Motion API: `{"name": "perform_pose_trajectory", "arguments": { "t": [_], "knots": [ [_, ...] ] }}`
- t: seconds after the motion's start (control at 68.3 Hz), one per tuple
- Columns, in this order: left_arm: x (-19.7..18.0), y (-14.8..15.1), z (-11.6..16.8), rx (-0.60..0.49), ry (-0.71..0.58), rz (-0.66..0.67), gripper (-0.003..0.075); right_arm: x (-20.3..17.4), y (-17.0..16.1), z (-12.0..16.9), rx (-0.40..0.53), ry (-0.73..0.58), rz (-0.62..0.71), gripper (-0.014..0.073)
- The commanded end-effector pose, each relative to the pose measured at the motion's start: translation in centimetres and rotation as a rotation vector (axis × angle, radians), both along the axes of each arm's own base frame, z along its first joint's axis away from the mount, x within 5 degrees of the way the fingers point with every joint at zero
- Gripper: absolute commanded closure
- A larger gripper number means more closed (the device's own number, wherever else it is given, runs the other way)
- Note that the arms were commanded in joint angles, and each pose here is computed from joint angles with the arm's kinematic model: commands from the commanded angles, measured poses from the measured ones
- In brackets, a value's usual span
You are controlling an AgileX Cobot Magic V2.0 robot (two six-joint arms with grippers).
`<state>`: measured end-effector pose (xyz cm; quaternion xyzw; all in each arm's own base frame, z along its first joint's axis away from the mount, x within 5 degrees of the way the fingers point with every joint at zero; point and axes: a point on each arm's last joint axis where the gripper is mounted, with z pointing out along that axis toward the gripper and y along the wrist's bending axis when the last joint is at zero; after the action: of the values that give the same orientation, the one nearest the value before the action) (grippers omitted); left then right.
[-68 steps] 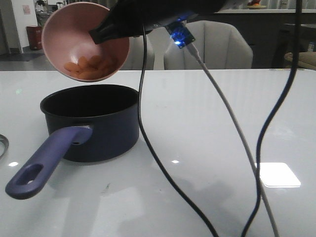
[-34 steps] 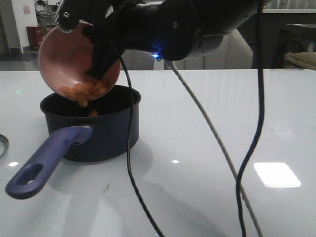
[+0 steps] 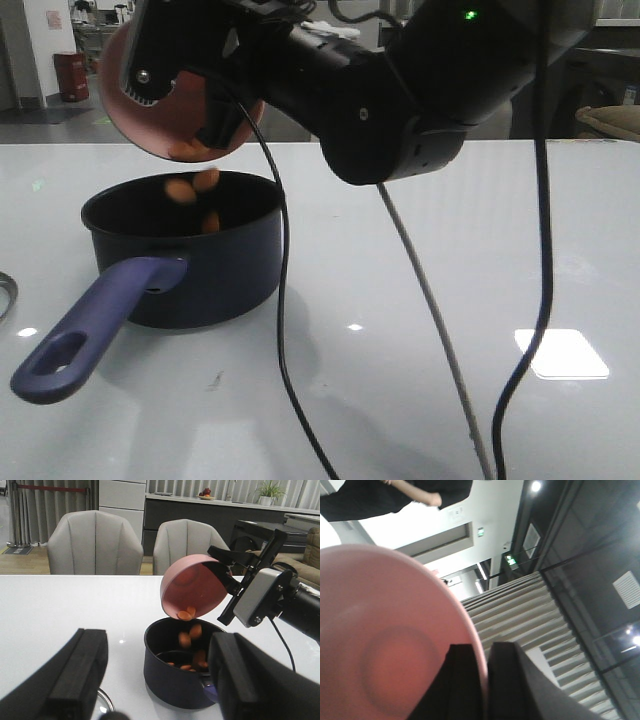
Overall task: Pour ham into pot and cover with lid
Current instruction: 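Tilt the pink bowl with the right gripper to pour pieces into the pot, then carry the empty bowl back and lower it onto the table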
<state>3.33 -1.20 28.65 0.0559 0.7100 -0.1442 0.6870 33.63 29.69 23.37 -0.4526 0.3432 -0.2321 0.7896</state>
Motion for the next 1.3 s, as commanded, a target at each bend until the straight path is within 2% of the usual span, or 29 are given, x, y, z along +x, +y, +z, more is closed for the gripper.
{"name": "perform_pose_trajectory", "arguments": {
  "t": [0.0,0.102,0.19,0.205,0.249,0.263,0.337,0.483,0.644,0.864,1.113,1.288],
  "knots": [
    [-0.1,0.0,1.4,-0.036,-0.078,-0.007,0.0244,-0.8,-0.8,4.3,0.122,-0.172,-0.018,0.0457],
    [-0.1,0.0,1.4,-0.036,-0.078,-0.007,0.0244,-0.5,-0.9,4.1,0.161,-0.104,-0.002,0.0457],
    [-0.1,0.0,1.4,-0.036,-0.078,-0.007,0.0244,-0.2,-1.1,3.8,0.277,0.02,0.032,0.0457],
    [-0.1,0.0,1.4,-0.036,-0.078,-0.007,0.0244,-0.1,-1.2,3.8,0.323,0.068,0.042,0.0457],
    [-0.1,0.0,1.4,-0.036,-0.078,-0.007,0.0244,0.0,-1.2,3.8,0.368,0.123,0.054,0.0457],
    [-0.1,0.0,1.4,-0.036,-0.078,-0.007,0.0244,0.1,-1.3,3.8,0.416,0.181,0.066,0.0459],
    [-0.1,0.0,1.4,-0.036,-0.078,-0.007,0.0244,0.2,-1.4,3.9,0.527,0.327,0.111,0.0459],
    [-0.1,0.0,1.4,-0.036,-0.078,-0.007,0.0244,-0.1,-1.3,4.3,0.675,0.611,0.184,0.0459],
    [-0.1,0.0,1.4,-0.036,-0.078,-0.007,0.0244,-0.5,-1.6,4.8,0.703,0.801,0.152,0.0459],
    [-0.1,0.0,1.4,-0.036,-0.078,-0.007,0.0244,-1.4,-3.9,7.2,0.747,1.033,0.085,0.0459],
    [-0.1,0.0,1.4,-0.036,-0.078,-0.007,0.0244,-1.4,-9.1,9.4,0.711,1.208,-0.013,0.0457],
    [-0.1,0.0,1.4,-0.036,-0.078,-0.007,0.0244,-0.7,-13.6,9.4,0.679,1.32,-0.136,0.0457]
  ]
}}
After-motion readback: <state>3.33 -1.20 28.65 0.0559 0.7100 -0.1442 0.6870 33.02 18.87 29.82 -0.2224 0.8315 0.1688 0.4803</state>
